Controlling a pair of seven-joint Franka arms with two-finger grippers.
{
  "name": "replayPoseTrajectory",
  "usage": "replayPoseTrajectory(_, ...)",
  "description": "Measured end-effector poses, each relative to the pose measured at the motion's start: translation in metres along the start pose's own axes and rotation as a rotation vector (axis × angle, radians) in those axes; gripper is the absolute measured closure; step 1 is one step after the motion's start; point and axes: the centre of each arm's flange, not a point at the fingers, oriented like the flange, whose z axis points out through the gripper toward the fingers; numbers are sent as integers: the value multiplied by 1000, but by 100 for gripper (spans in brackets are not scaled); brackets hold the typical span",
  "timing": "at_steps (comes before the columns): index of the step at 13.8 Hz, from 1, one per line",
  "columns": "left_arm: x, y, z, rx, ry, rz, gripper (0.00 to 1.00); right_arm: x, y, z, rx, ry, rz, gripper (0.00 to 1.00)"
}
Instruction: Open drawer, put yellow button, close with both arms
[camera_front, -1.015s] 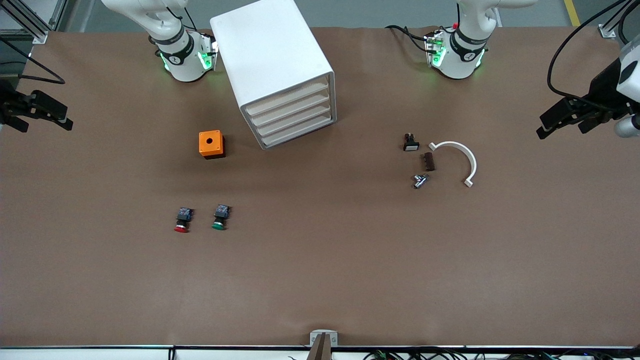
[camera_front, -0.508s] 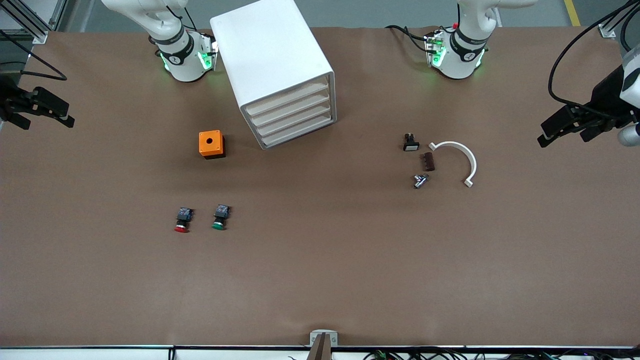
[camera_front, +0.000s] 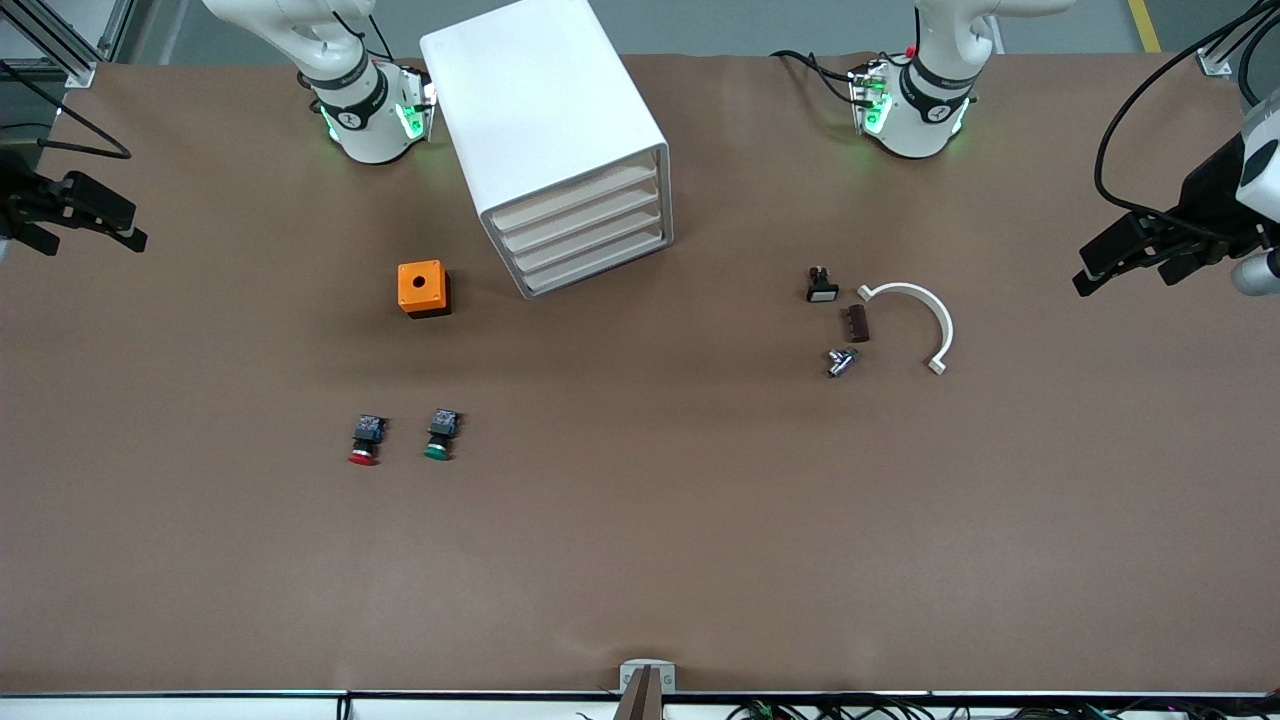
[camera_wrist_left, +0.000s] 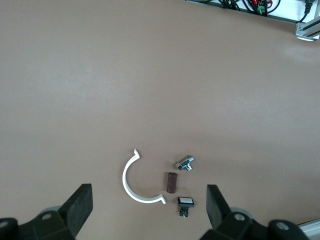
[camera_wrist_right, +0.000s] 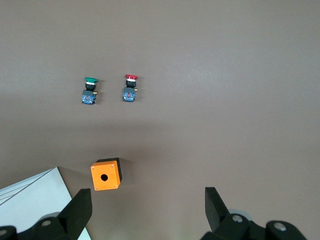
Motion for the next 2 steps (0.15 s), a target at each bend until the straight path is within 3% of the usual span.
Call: replayPoseTrajectory(2,0,0,0,0,1,0,0,-1,-1,0,0,-6,-1,0)
